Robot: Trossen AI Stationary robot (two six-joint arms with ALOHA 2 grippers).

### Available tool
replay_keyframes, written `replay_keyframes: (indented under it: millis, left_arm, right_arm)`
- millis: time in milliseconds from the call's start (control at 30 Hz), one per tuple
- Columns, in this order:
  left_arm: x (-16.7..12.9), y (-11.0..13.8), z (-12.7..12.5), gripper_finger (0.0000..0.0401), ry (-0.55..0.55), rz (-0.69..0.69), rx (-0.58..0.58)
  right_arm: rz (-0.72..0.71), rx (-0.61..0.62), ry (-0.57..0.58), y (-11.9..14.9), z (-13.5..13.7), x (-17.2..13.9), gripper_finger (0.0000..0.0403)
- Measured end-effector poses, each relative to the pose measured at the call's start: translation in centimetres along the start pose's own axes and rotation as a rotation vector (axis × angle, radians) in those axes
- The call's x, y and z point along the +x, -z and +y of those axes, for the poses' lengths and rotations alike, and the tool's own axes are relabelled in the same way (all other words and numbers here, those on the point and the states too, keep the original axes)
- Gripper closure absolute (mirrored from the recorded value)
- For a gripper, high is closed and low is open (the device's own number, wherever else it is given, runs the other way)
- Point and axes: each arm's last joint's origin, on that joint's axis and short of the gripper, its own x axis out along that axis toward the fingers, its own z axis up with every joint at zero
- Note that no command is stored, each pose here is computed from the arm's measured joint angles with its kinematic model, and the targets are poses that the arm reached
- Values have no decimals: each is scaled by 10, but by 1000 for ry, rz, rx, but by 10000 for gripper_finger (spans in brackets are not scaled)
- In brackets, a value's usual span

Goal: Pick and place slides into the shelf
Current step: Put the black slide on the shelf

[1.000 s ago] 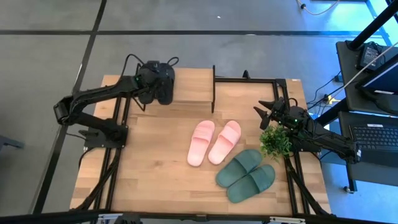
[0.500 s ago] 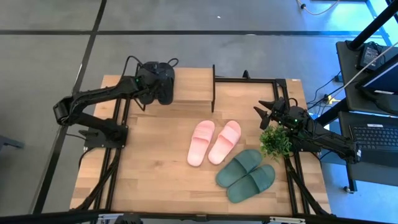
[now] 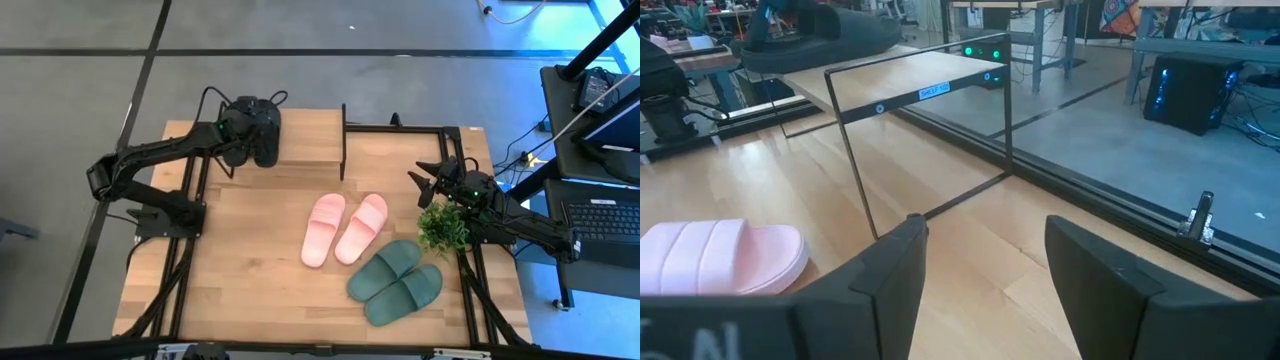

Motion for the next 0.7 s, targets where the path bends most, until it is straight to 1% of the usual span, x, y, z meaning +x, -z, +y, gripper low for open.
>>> replay_keyframes:
  millis: [133,400,467,633,700]
  left_arm:
    - [0,0,0,302,2,-1,-25]
    - [-3,-3,-1,235,2,-13,-20]
    - [-4,-3,-2,223,-14,-1,-15]
    - [-10,-7,-5,212,-77,43,-3]
    - [-14,-9,-6,211,-97,44,-18]
  right_arm:
    - [0,-1,0,0,0,0,197]
    - [0,-3,0,0,0,0,197]
    - [0,-4,0,0,0,0,197]
    - [1,-5,0,0,0,0,197]
    - [1,-6,0,0,0,0,197]
